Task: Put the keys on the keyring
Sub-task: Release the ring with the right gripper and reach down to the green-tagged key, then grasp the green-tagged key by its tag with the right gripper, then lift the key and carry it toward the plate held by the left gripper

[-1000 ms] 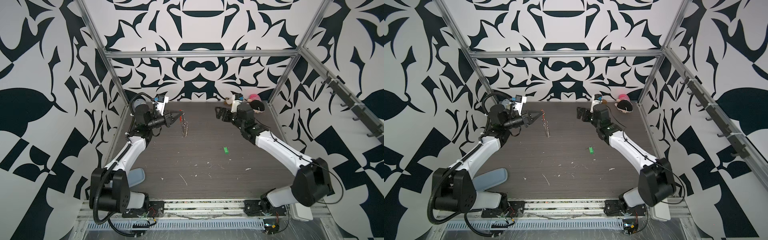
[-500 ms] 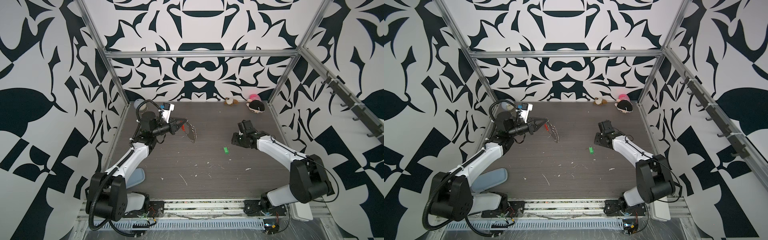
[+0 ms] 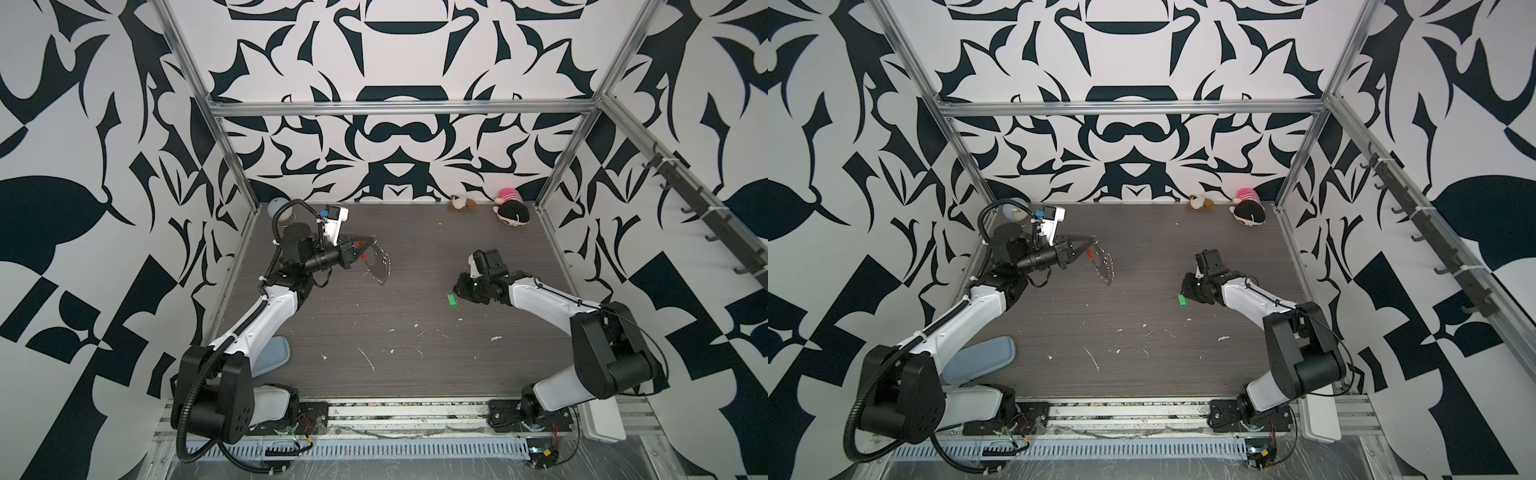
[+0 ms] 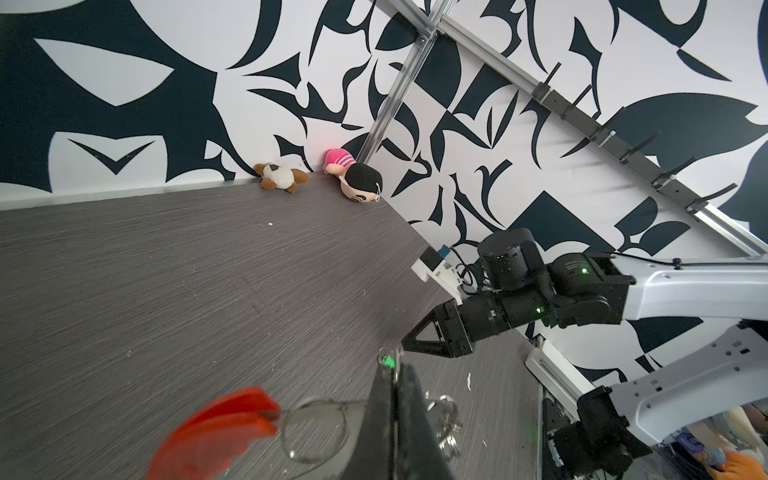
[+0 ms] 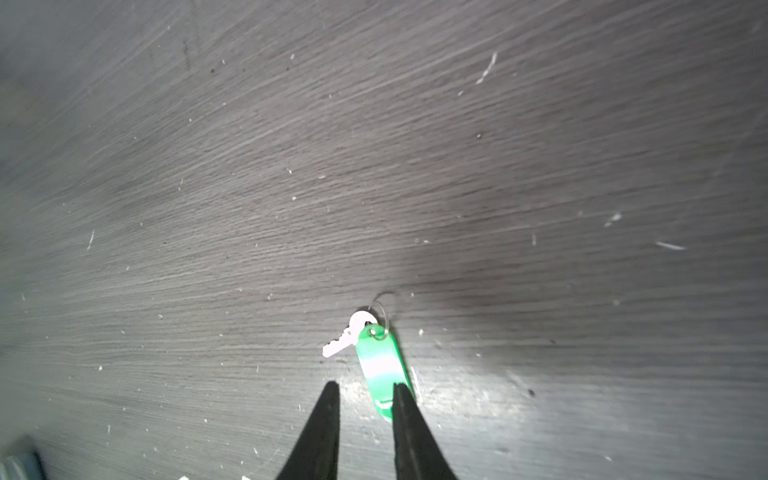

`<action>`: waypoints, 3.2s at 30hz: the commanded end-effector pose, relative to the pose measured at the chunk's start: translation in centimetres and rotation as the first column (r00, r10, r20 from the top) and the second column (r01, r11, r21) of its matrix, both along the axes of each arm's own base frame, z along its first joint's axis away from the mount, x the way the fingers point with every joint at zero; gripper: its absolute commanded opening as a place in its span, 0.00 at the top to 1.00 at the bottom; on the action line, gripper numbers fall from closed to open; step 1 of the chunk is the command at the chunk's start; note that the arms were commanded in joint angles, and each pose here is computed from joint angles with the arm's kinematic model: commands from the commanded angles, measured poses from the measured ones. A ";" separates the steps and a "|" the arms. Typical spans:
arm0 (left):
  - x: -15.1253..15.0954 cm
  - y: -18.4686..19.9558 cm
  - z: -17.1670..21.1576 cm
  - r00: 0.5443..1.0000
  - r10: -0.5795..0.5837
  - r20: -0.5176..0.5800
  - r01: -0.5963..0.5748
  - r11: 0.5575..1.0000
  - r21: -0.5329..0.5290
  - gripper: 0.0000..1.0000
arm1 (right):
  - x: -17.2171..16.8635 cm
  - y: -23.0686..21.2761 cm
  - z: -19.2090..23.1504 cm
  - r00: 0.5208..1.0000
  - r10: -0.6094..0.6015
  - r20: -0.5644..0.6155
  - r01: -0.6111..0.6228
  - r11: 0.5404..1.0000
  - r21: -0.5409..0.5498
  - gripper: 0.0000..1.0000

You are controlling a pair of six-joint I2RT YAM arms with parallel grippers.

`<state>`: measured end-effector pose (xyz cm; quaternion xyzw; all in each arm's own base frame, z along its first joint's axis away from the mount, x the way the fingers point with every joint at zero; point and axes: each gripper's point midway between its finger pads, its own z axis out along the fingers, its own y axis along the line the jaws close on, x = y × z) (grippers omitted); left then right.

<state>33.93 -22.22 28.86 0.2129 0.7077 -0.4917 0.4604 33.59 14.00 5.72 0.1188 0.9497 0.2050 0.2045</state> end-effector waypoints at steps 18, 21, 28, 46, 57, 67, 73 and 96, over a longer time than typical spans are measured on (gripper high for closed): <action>-0.3 -0.7 1.0 1.000 -0.018 0.026 0.018 1.000 0.000 1.00 | 1.8 1.4 -0.8 0.999 0.030 0.018 -0.030 0.999 0.018 0.79; -0.3 -0.7 1.1 0.999 -0.018 0.028 0.018 1.000 0.001 1.00 | 2.0 1.4 -0.9 0.999 0.030 0.013 -0.030 1.000 0.009 0.79; -0.3 -0.8 1.1 0.999 -0.026 0.022 0.026 1.000 0.007 1.00 | 2.1 1.6 -1.3 1.000 0.031 0.005 -0.031 1.000 0.006 0.79; -0.4 -0.9 0.8 0.999 -0.032 0.013 0.032 0.999 0.014 1.00 | 1.8 0.5 -1.0 0.999 -0.004 0.034 0.005 0.999 -0.039 0.70; -0.4 -0.9 0.5 1.000 -0.030 0.004 0.029 0.999 0.019 1.00 | 1.7 0.9 -2.1 1.000 0.011 0.018 -0.010 0.999 -0.049 0.74; -0.6 -0.9 0.5 1.000 -0.028 0.006 0.028 0.999 0.029 1.00 | 1.8 1.3 -2.6 1.000 0.015 0.015 -0.014 0.998 -0.055 0.79; -0.6 -0.8 0.4 1.000 -0.027 0.003 0.027 0.999 0.032 1.00 | 1.8 1.4 -2.6 1.000 0.018 0.017 -0.017 0.998 -0.060 0.83; -1.3 0.4 1.9 0.946 0.005 0.325 -0.054 0.988 0.142 1.00 | 2.4 6.9 11.6 0.821 0.439 0.364 -0.441 0.894 -0.084 1.00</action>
